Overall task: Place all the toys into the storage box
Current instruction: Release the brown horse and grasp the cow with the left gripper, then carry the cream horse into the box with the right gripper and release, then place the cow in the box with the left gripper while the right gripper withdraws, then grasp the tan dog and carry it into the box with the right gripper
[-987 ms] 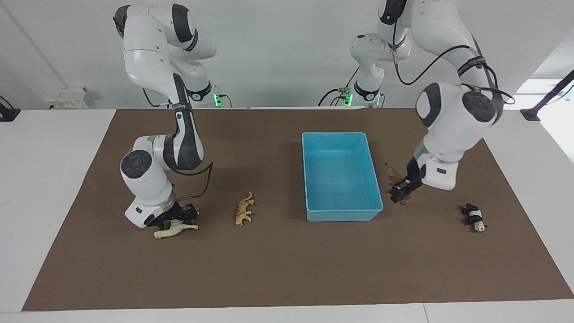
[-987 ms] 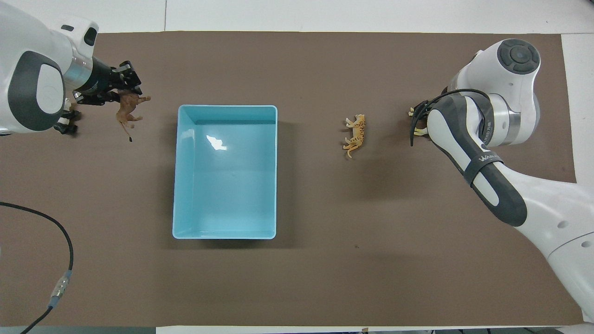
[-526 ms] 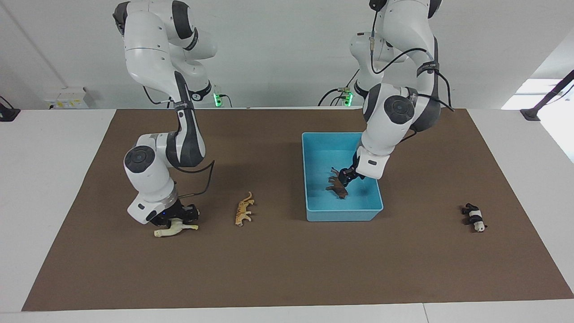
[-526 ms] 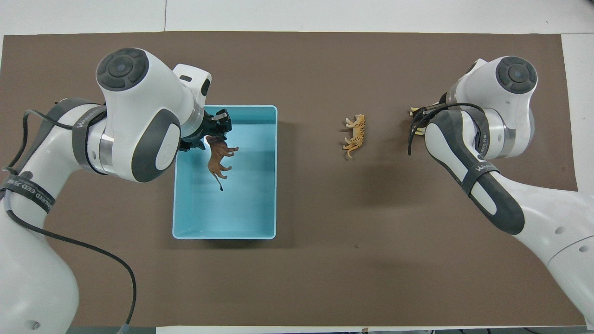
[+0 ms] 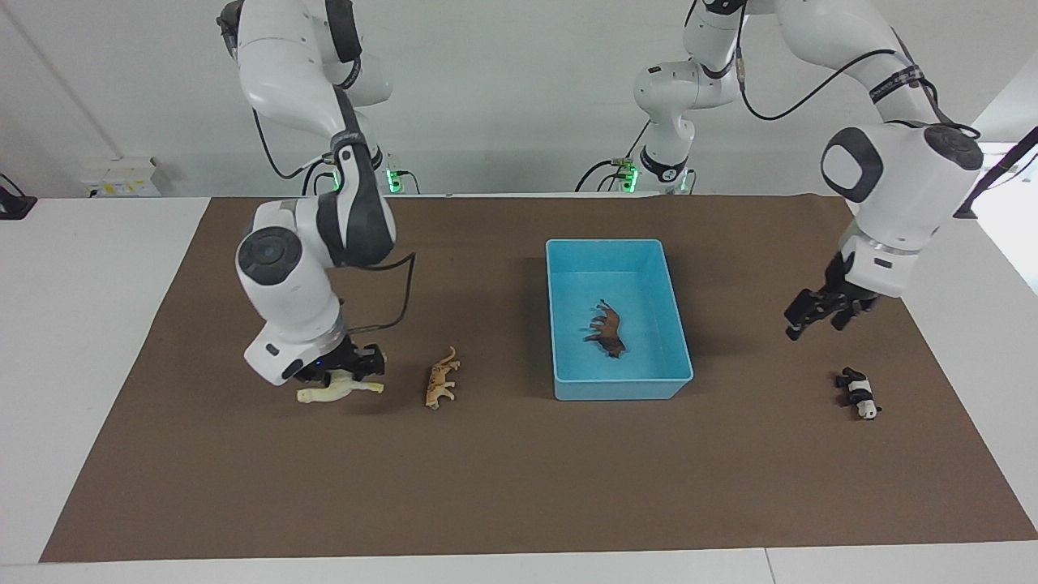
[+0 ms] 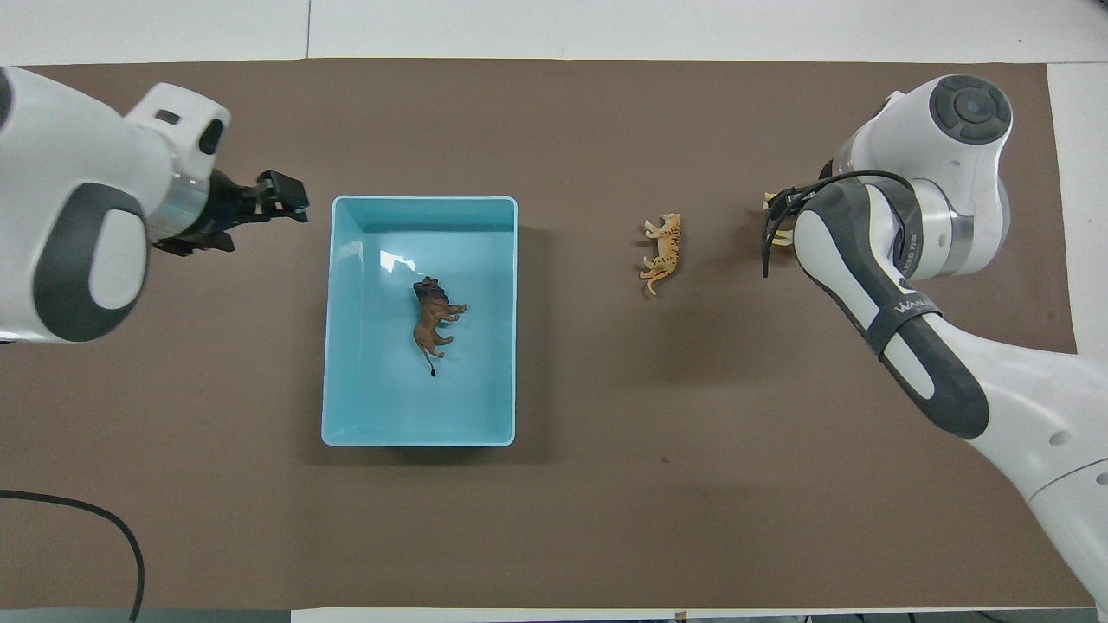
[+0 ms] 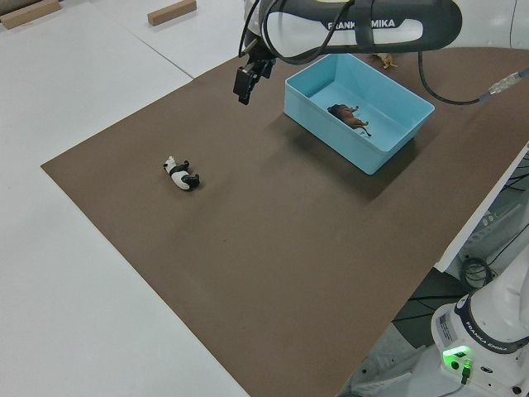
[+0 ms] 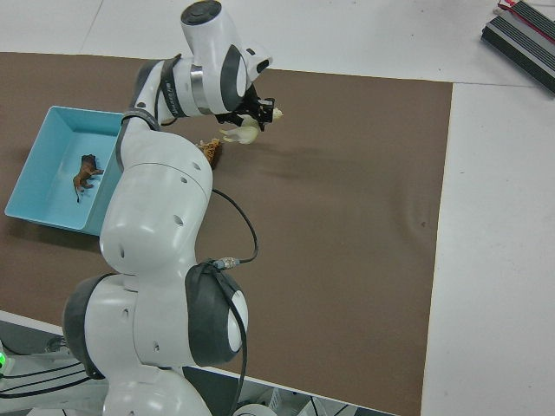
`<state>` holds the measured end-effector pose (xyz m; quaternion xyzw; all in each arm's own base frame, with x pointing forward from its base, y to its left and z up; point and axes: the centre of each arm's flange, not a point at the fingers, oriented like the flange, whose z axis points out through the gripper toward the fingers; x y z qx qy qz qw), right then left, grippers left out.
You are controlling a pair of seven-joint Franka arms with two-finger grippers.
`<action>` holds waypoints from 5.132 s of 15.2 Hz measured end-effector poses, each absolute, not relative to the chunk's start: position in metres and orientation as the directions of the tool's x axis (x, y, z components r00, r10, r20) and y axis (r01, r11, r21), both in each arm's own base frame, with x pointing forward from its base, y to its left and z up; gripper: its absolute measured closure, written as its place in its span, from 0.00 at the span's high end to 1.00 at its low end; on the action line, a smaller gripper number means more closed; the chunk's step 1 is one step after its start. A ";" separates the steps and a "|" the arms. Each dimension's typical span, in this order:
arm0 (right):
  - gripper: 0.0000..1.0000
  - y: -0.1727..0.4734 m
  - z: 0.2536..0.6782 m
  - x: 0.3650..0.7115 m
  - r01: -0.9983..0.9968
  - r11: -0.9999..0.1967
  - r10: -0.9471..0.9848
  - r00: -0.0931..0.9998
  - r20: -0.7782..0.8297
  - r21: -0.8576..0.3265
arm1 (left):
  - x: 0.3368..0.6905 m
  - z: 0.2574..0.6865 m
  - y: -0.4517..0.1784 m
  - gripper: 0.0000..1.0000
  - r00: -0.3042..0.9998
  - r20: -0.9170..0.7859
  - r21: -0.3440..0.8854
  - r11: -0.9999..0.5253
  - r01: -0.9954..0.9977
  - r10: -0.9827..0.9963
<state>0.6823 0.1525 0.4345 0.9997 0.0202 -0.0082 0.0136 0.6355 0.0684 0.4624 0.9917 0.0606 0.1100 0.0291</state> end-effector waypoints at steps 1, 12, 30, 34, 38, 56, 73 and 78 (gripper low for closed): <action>0.48 0.201 0.465 0.672 0.010 -1.000 0.011 1.000 0.006 0.020 | 0.641 0.452 0.098 1.00 0.958 0.263 0.051 -0.993 0.102 0.112; 0.63 0.497 0.382 0.544 -0.029 -0.977 -0.056 0.991 0.123 -0.211 | 0.693 0.314 0.158 1.00 0.918 0.396 -0.088 -0.994 0.059 0.020; 1.00 0.248 0.360 0.658 -0.054 -0.998 -0.058 0.991 0.120 -0.034 | 0.726 0.404 0.073 0.37 0.957 0.154 0.020 -0.969 0.244 0.245; 1.00 0.244 0.325 0.647 -0.033 -0.999 -0.037 0.991 0.130 -0.032 | 0.700 0.489 -0.035 0.37 0.911 0.093 0.089 -0.914 0.395 0.402; 1.00 0.237 0.295 0.637 -0.005 -1.000 -0.008 0.991 0.134 -0.020 | 0.645 0.472 -0.192 0.37 0.882 0.027 0.082 -0.880 0.467 0.471; 0.34 0.262 0.341 0.639 -0.037 -0.999 -0.037 0.997 0.067 -0.002 | 0.576 0.528 -0.099 1.00 0.946 0.009 0.026 -0.946 0.324 0.324; 0.99 0.478 0.438 0.547 -0.149 -0.963 -0.181 0.975 0.131 -0.226 | 0.540 0.571 -0.062 1.00 0.996 -0.089 0.007 -0.999 0.033 0.032; 1.00 0.331 0.533 0.619 -0.149 -0.959 -0.208 0.948 0.242 -0.239 | 0.541 0.565 -0.060 1.00 0.993 -0.120 0.002 -1.000 -0.018 -0.018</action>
